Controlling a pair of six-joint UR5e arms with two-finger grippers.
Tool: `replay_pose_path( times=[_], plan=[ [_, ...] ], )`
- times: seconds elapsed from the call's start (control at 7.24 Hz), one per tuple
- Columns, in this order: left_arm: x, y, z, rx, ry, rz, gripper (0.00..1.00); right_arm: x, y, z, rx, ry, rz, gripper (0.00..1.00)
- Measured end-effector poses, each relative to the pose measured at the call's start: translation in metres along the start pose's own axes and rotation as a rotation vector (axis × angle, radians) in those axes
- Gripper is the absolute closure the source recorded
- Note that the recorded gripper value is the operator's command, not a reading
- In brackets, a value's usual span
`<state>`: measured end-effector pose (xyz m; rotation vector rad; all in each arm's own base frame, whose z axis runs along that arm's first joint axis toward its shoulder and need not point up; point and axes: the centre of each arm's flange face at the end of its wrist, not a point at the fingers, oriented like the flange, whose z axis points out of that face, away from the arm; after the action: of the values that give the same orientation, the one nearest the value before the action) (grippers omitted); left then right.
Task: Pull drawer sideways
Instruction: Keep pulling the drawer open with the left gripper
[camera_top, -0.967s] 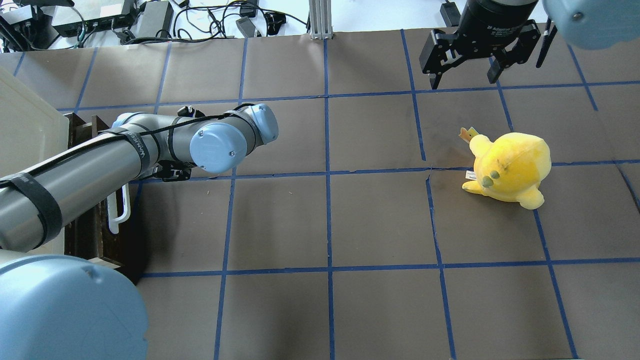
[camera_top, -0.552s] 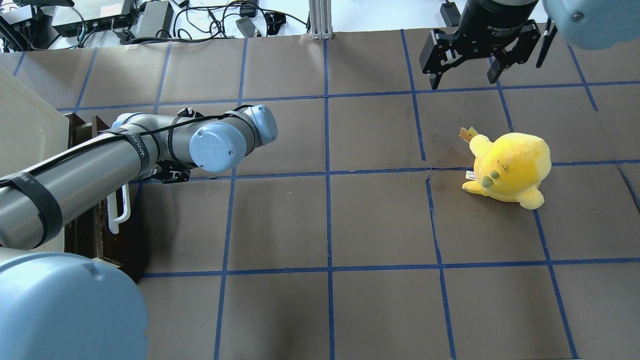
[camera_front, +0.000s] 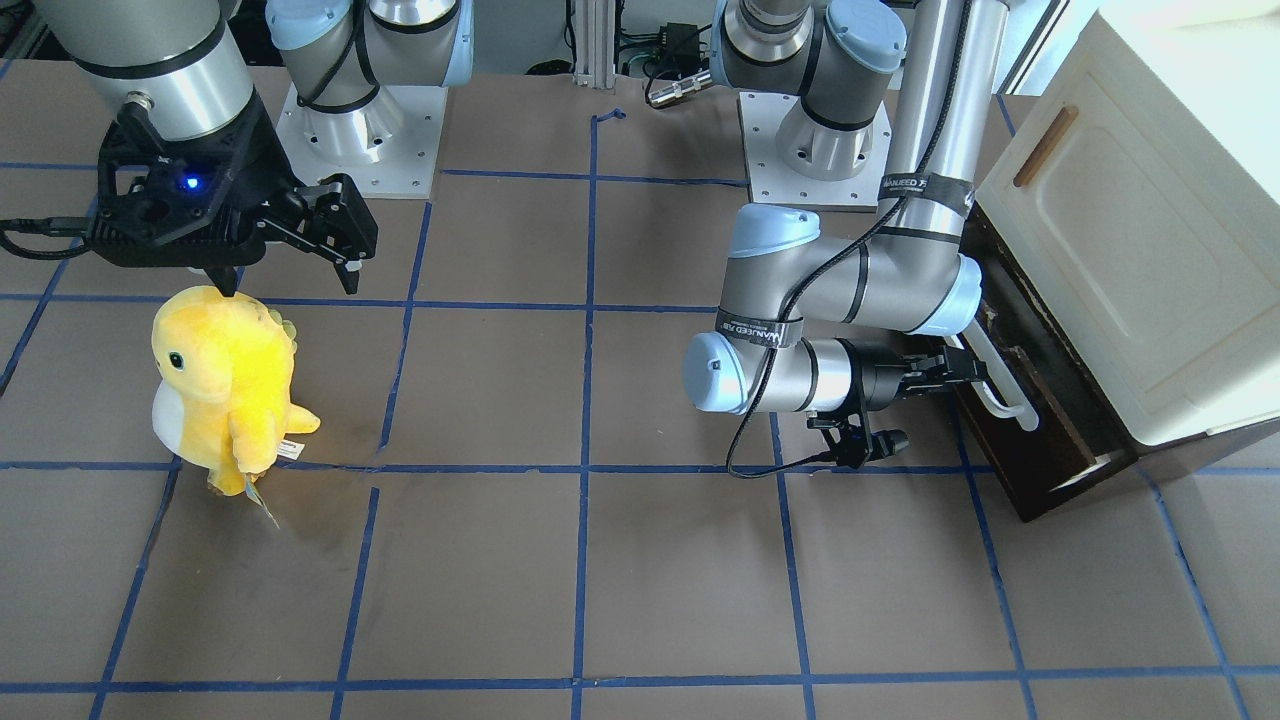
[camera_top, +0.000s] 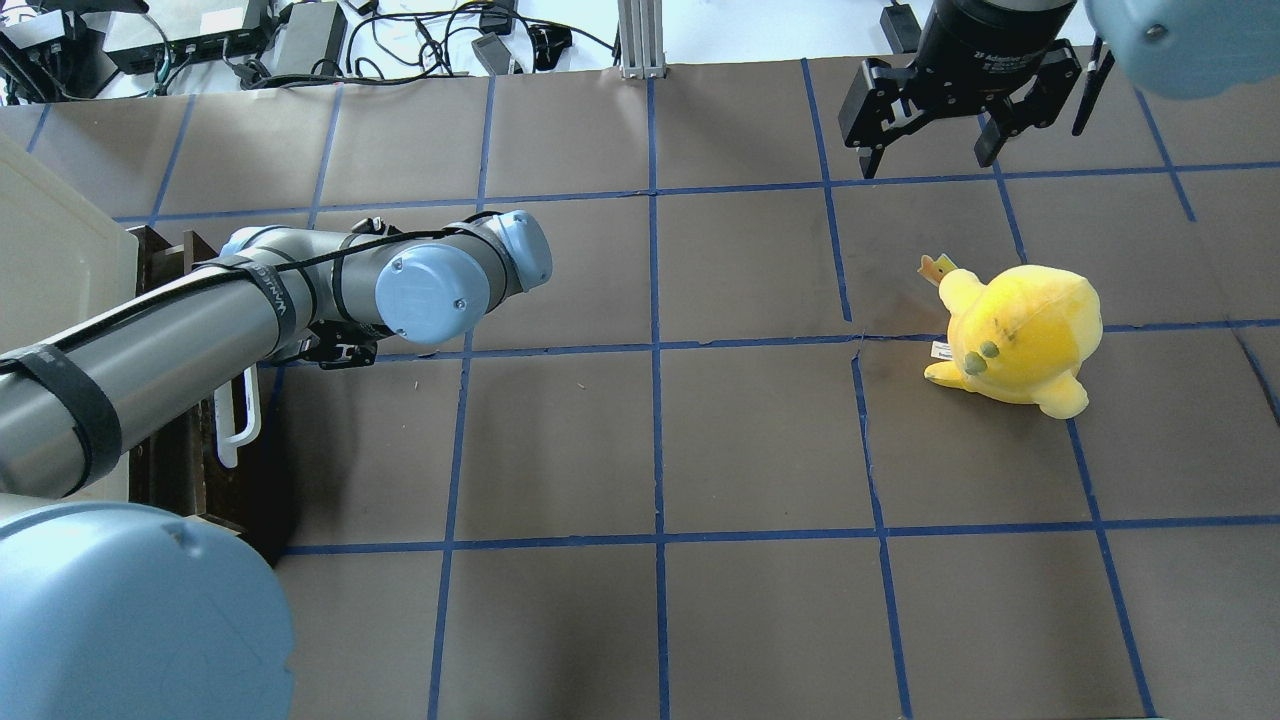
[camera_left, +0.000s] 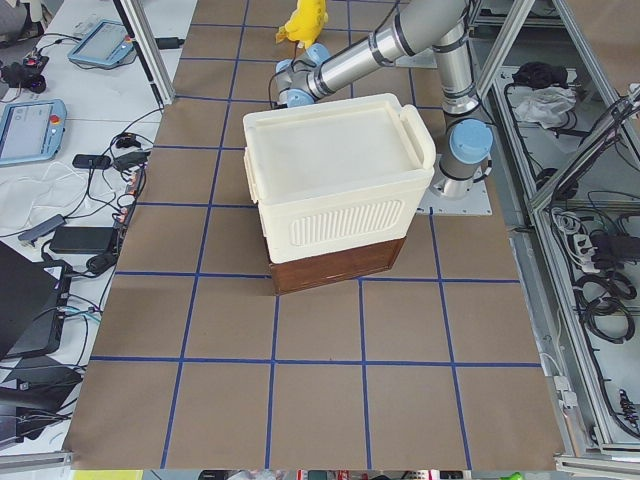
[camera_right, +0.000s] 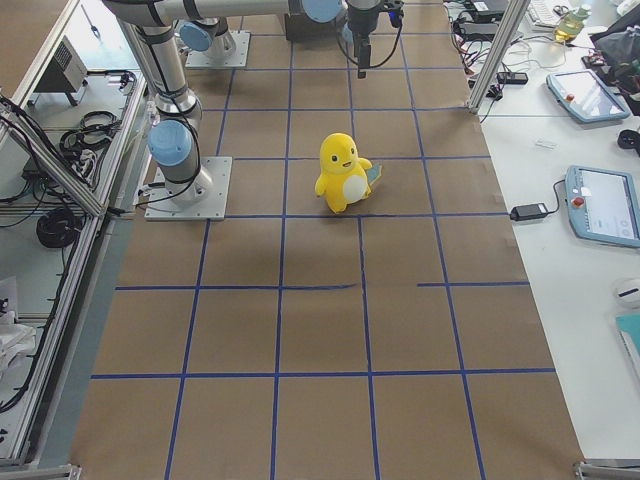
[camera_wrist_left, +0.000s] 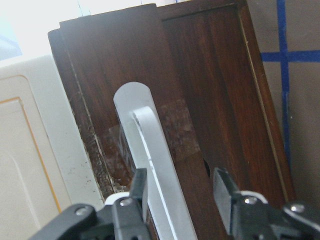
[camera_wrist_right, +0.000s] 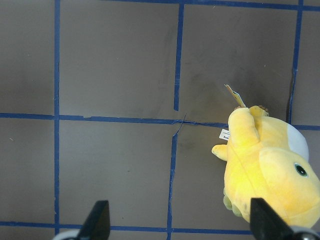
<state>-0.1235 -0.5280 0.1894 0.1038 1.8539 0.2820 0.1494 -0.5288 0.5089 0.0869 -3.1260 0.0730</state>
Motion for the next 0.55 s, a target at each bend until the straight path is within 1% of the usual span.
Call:
replay_pose_path(
  times=[0.14, 0.55],
  plan=[
    [-0.0004, -0.0002, 0.0019, -0.004, 0.0, 0.001, 0.53, 0.0, 0.0, 0.0, 0.0, 0.0, 0.0, 0.0],
    [-0.0032, -0.0006, 0.0088, -0.02, 0.001, 0.005, 0.54, 0.0, 0.0, 0.0, 0.0, 0.0, 0.001, 0.0]
  ],
)
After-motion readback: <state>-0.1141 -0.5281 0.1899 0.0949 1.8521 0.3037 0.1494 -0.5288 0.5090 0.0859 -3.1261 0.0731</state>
